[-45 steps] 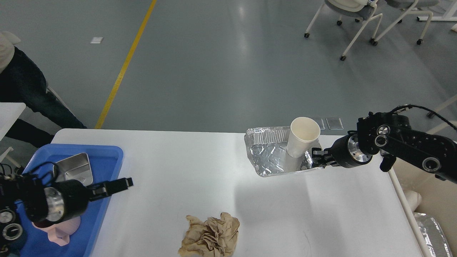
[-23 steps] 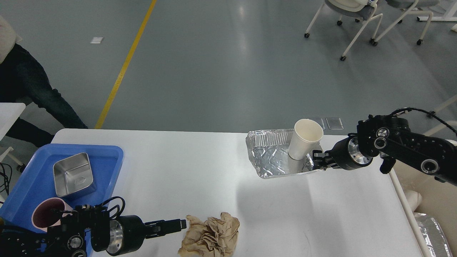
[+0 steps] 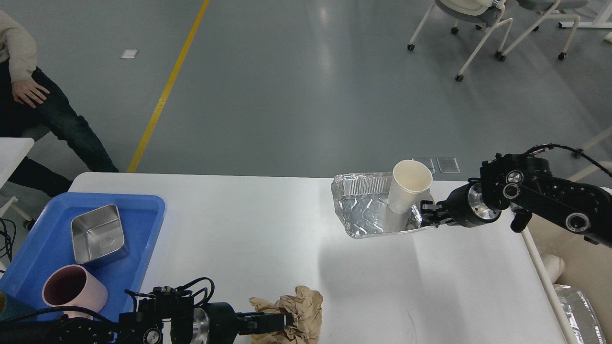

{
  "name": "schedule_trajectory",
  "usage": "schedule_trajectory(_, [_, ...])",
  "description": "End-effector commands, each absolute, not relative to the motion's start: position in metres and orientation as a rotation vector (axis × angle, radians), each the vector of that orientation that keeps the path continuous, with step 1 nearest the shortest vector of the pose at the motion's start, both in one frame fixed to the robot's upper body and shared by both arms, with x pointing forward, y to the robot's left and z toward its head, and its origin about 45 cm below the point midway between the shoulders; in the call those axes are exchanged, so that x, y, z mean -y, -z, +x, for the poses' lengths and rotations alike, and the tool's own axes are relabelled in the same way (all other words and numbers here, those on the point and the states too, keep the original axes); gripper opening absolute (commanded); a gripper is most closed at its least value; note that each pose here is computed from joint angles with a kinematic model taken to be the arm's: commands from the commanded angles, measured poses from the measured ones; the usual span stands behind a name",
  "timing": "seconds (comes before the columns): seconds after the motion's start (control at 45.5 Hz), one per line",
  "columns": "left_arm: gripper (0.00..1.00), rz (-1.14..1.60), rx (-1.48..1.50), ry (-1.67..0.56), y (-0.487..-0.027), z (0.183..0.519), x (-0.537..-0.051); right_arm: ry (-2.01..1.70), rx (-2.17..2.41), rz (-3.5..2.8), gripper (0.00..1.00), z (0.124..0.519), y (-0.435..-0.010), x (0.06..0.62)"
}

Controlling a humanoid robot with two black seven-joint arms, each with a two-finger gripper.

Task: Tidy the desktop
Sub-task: 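Reach the left gripper to the crumpled brown paper and grasp it, then lift the brown paper and drop it into the foil tray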

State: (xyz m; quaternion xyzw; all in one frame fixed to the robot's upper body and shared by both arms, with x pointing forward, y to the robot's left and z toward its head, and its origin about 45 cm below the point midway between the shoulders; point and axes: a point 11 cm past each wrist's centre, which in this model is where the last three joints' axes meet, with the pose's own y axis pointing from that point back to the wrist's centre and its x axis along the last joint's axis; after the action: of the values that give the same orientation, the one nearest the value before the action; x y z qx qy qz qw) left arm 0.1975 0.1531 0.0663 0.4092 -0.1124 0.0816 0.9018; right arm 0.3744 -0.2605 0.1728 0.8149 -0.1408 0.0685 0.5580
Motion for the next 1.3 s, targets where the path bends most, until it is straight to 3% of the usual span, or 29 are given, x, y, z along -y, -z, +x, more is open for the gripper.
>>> schedule_trajectory(0.0, [0.79, 0.857, 0.269, -0.156, -0.063, 0.196, -0.155, -0.162, 0.333, 1.923, 0.00, 0.375, -0.173, 0.261])
schedule_trajectory(0.066, [0.58, 0.857, 0.270, -0.152, -0.063, 0.195, -0.154, -0.162, 0.332, 1.924, 0.00, 0.374, -0.173, 0.260])
schedule_trajectory(0.132, [0.24, 0.867, 0.269, -0.139, -0.060, 0.192, -0.156, -0.163, 0.329, 1.926, 0.00, 0.374, -0.173, 0.259])
schedule_trajectory(0.264, [0.00, 0.887, 0.273, -0.145, -0.057, 0.196, -0.161, -0.163, 0.329, 1.927, 0.00, 0.374, -0.173, 0.258])
schedule_trajectory(0.594, [0.00, 0.850, 0.287, -0.155, -0.069, 0.200, -0.166, -0.163, 0.329, 1.927, 0.00, 0.374, -0.173, 0.258])
schedule_trajectory(0.792, [0.00, 0.851, 0.280, -0.172, -0.088, 0.194, -0.197, -0.164, 0.327, 1.926, 0.00, 0.374, -0.172, 0.258])
schedule_trajectory(1.034, [0.00, 0.704, 0.358, -0.202, -0.147, 0.208, -0.217, -0.167, 0.329, 1.926, 0.00, 0.375, -0.173, 0.257])
schedule_trajectory(1.276, [0.00, 0.570, 0.567, -0.215, -0.235, 0.266, -0.216, -0.174, 0.328, 1.928, 0.00, 0.376, -0.175, 0.256])
